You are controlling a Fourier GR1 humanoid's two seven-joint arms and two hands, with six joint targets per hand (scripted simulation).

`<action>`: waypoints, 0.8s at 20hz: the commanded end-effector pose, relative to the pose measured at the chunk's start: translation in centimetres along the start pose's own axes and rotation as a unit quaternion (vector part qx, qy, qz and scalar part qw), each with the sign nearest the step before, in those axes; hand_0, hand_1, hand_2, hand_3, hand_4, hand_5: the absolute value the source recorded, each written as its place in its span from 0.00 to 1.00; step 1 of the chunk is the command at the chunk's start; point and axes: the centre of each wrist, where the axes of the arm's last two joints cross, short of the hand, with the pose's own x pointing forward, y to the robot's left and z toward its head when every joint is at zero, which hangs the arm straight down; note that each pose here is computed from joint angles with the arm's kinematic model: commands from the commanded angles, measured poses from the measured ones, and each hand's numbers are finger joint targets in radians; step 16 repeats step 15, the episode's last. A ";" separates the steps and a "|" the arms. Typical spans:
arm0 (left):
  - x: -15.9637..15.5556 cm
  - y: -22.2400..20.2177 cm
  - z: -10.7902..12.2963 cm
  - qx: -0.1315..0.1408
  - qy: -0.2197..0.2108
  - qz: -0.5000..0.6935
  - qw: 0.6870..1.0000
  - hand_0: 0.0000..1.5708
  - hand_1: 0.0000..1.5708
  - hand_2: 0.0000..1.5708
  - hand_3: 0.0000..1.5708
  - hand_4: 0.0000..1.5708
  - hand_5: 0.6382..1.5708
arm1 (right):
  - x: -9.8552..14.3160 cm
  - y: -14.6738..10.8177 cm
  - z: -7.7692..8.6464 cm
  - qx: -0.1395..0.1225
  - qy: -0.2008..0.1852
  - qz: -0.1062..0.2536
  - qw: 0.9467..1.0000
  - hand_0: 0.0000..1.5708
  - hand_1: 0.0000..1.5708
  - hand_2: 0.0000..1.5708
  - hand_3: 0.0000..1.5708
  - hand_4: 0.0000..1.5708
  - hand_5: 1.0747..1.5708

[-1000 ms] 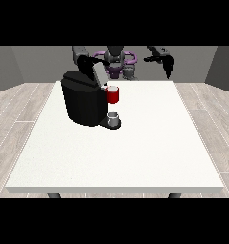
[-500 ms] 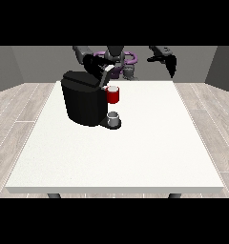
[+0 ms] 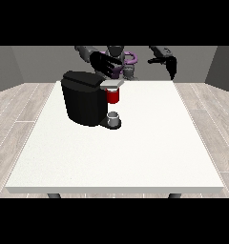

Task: Insert the coffee pod into the coffee machine and close the lid

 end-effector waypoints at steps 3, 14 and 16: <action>-0.6 -1.1 0.8 -0.016 -0.021 0.000 1.000 0.00 0.00 0.00 0.00 0.08 1.00 | 0.6 -0.5 -0.6 0.009 -0.017 -0.013 1.000 0.00 0.00 0.00 0.00 0.08 1.00; -4.6 0.2 3.9 0.022 0.032 0.018 0.999 0.00 0.00 0.00 0.00 0.12 1.00 | -6.3 7.4 8.7 0.032 0.028 -0.154 0.987 0.00 0.00 0.00 0.00 0.16 1.00; -2.6 0.2 2.5 0.029 0.028 0.011 0.999 0.00 0.00 0.00 0.00 0.12 1.00 | -8.2 6.9 10.1 0.025 0.025 -0.157 0.987 0.00 0.00 0.00 0.00 0.10 1.00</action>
